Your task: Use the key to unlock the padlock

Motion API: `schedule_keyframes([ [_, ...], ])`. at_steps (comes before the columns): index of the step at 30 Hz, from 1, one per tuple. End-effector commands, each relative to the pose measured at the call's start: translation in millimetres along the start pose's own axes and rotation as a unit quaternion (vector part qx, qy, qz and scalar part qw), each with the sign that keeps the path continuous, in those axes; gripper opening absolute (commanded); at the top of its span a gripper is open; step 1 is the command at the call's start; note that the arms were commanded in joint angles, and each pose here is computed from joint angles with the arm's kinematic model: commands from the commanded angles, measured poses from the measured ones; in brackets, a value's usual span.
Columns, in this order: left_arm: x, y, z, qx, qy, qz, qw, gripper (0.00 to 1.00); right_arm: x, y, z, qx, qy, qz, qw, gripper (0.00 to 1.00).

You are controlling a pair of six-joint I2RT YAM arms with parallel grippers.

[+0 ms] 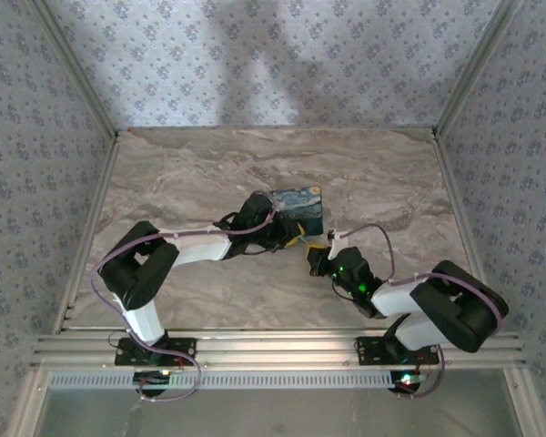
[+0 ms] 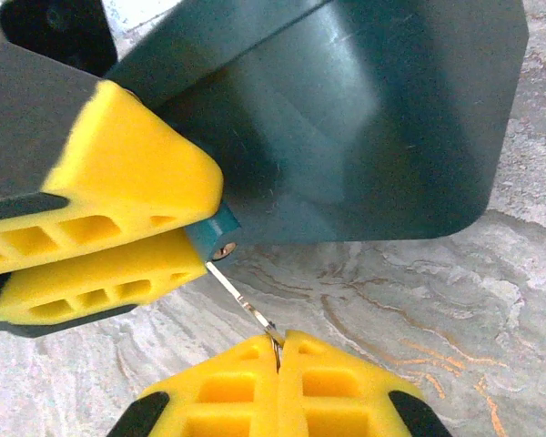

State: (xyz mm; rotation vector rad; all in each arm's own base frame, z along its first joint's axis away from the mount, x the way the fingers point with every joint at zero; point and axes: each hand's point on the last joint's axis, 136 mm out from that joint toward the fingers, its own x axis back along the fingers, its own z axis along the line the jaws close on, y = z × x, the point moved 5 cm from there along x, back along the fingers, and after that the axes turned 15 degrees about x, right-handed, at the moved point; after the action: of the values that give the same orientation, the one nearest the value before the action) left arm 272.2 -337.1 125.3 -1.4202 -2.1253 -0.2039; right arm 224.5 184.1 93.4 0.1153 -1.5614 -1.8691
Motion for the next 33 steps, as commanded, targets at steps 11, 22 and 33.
schedule_keyframes([
  [11,13,-4,-8,-0.012,-0.015,0.019,1.000,0.13,4,-4,-4,-0.032,-0.038,0.031,0.998,0.00],
  [22,13,-3,-7,-0.011,-0.013,0.018,1.000,0.14,-3,3,9,-0.017,0.001,0.014,1.000,0.00],
  [33,12,-4,-6,-0.010,-0.013,0.019,1.000,0.14,-10,7,10,-0.017,0.001,0.008,1.000,0.00],
])
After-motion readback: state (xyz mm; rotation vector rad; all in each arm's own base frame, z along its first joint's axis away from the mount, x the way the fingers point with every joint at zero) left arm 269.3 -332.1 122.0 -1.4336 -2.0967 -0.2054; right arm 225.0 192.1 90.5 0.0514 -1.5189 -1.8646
